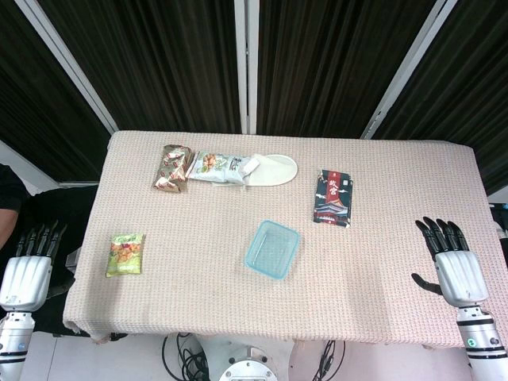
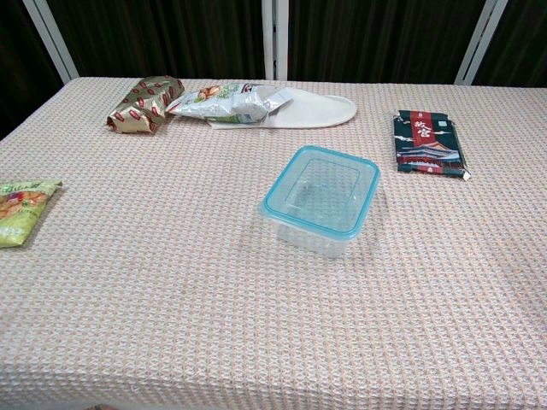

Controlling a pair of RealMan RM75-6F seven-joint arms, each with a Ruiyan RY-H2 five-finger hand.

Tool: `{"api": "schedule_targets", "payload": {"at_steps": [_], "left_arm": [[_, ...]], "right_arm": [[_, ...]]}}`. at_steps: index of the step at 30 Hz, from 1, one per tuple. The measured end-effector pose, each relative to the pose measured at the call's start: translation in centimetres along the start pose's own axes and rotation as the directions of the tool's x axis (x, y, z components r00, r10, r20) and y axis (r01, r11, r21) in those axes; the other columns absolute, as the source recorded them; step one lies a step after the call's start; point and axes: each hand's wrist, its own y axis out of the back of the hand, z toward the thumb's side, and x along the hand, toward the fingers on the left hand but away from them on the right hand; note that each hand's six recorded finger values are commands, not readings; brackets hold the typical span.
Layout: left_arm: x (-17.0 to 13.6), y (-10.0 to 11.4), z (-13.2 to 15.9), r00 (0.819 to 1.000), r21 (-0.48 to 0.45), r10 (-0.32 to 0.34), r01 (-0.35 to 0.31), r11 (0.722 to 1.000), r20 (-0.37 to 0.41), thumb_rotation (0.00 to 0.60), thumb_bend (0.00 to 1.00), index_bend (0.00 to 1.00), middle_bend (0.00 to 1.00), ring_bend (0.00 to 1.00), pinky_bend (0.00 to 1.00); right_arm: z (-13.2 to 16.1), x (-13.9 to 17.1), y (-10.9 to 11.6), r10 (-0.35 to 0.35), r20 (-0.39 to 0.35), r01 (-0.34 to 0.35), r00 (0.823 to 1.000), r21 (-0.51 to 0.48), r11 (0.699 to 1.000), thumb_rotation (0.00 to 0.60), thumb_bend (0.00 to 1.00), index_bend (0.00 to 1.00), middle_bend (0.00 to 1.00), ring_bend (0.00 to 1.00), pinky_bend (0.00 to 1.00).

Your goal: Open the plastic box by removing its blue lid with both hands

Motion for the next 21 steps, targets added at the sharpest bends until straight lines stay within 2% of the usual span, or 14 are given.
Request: {"api": "schedule_targets", "payload": {"at_steps": [13, 18, 21], "left_arm": [[0.5, -0.3, 0.3, 1.000, 0.001, 0.000, 0.000, 1.000, 0.004, 0.600, 0.00, 0.03, 0.01, 0.00, 0.07], [0.4, 0.0, 0.7, 1.000, 0.004, 0.006, -0.006, 1.000, 0.016, 0.600, 0.00, 0.03, 0.01, 0.00, 0.07], [0.2, 0.2, 0.8, 1.000, 0.004, 0.012, -0.012, 1.000, 0.017, 0.600, 0.00, 0.03, 0.01, 0.00, 0.07]], "right_arm": [[2.3, -1.6, -0.6, 0.018, -0.098, -0.021, 0.995, -0.028, 0.999, 0.600, 0.03, 0.00, 0.07, 0.00, 0.00], [4.2, -2.6, -1.4, 0.047, -0.177, -0.053, 0.983, -0.027, 0.998, 0.600, 0.03, 0.00, 0.07, 0.00, 0.00], [5.7, -3.5, -2.1, 0.068, -0.236, -0.076, 0.969, -0.026, 0.997, 0.600, 0.03, 0.00, 0.07, 0.00, 0.00]]}}
